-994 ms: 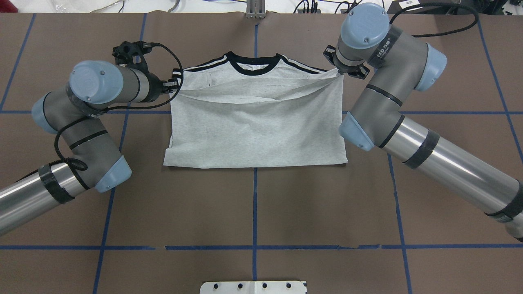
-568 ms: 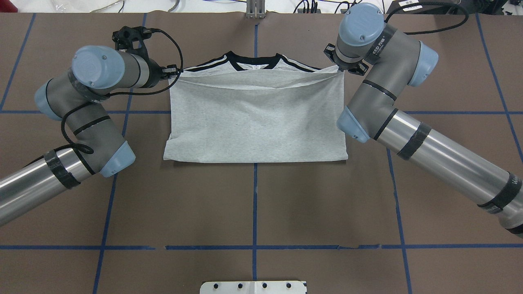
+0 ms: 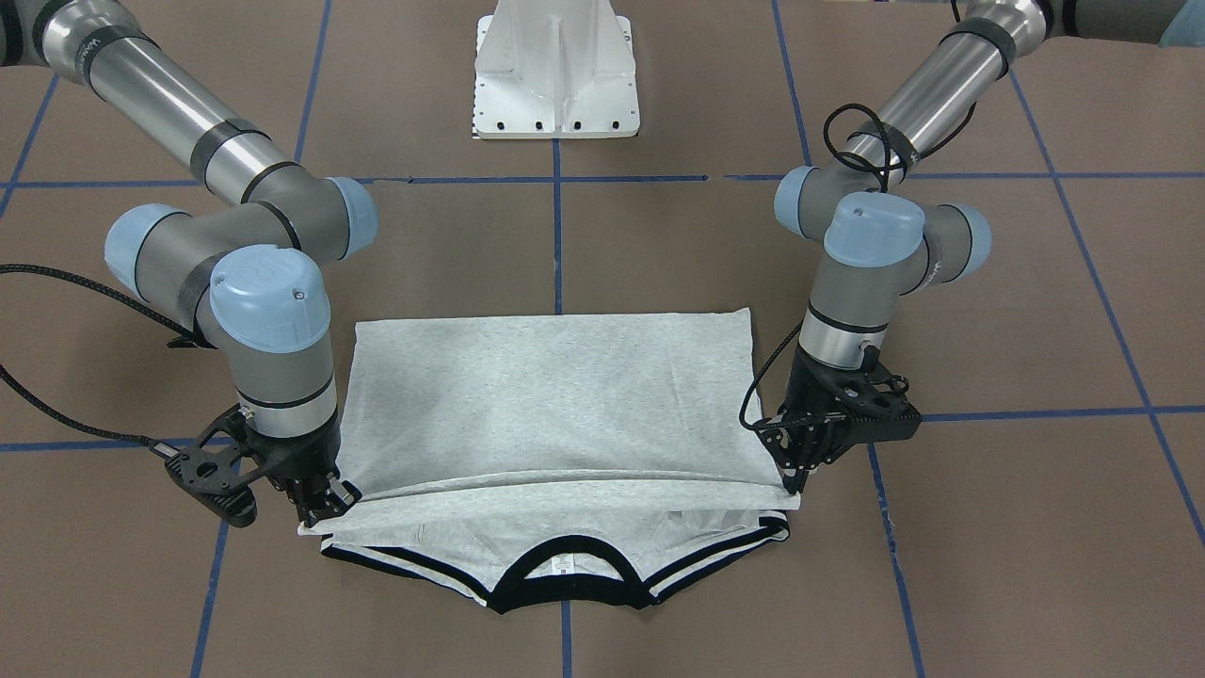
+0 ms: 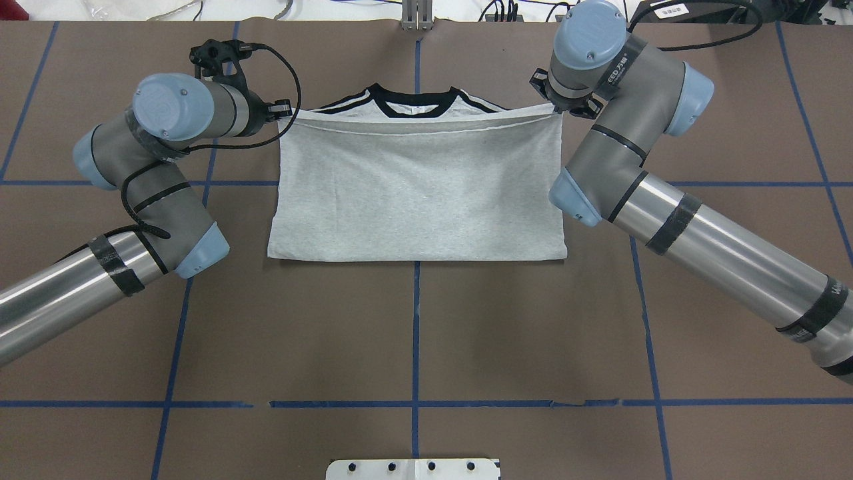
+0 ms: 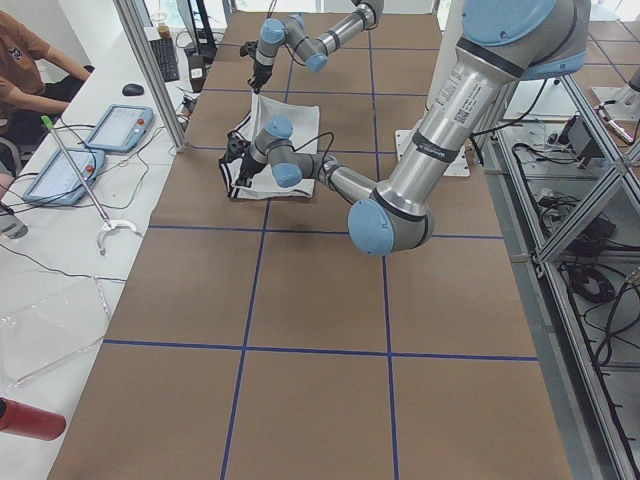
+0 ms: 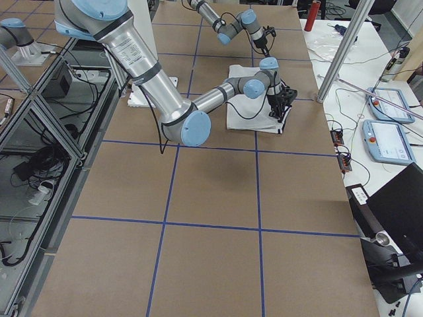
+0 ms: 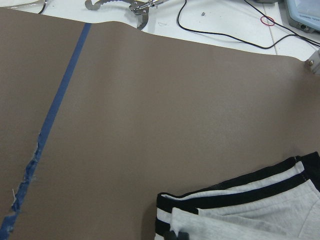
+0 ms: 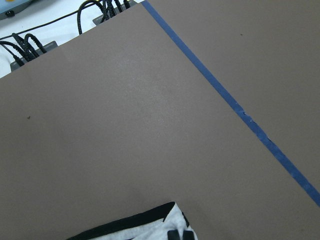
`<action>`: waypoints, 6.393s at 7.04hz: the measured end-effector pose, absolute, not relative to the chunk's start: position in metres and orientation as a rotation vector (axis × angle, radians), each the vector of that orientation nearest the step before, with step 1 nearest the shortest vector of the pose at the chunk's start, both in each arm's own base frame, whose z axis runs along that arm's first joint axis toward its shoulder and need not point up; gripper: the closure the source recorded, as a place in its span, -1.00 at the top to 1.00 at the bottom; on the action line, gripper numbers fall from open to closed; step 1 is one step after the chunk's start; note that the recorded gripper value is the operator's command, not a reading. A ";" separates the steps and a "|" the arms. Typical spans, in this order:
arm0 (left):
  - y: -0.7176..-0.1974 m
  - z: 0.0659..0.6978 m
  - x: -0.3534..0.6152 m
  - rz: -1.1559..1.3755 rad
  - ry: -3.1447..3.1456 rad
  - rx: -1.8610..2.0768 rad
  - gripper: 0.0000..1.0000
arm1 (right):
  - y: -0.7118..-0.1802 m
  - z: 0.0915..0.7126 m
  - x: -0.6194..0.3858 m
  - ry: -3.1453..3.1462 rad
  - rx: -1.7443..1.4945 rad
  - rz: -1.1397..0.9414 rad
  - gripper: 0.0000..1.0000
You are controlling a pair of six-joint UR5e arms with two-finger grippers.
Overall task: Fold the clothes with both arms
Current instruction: 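Lift the hem with both grippers and fold it toward the collar, then release the hem at the collar with both grippers, then move the right gripper down to the folded edge nearest the robot, then grasp the folded shirt corners with both grippers and rotate it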
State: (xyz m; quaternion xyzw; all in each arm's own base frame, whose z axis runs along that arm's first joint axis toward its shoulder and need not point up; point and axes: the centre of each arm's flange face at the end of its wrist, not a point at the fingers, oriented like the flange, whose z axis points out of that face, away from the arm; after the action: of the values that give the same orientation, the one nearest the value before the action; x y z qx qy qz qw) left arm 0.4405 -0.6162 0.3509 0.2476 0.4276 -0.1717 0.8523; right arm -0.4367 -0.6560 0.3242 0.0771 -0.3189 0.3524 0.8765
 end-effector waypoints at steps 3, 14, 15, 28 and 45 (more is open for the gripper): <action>-0.621 0.357 0.441 -0.366 0.895 0.523 -0.11 | -0.657 0.330 -0.439 -0.655 0.155 0.733 -0.04; -0.640 0.354 0.406 -0.344 0.990 0.487 0.12 | -0.438 0.363 -0.457 -0.789 -0.080 0.891 0.60; -0.640 0.353 0.405 -0.344 0.992 0.488 0.13 | -0.429 0.368 -0.465 -0.780 -0.081 0.893 0.44; -0.572 0.325 0.379 -0.267 1.158 0.378 0.33 | -0.201 0.336 -0.382 -0.818 -0.399 0.508 0.98; -0.338 0.331 0.514 -0.401 1.142 -0.067 -0.99 | -0.387 0.327 -0.353 -0.915 -0.191 0.736 1.00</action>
State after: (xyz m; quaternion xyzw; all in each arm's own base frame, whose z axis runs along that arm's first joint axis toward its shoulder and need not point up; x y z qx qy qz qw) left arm 0.5139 -0.3381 0.3314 -0.0313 0.5367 -0.1883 0.8219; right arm -0.3531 -0.3869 0.3266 -0.0899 -0.4311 0.3468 0.8281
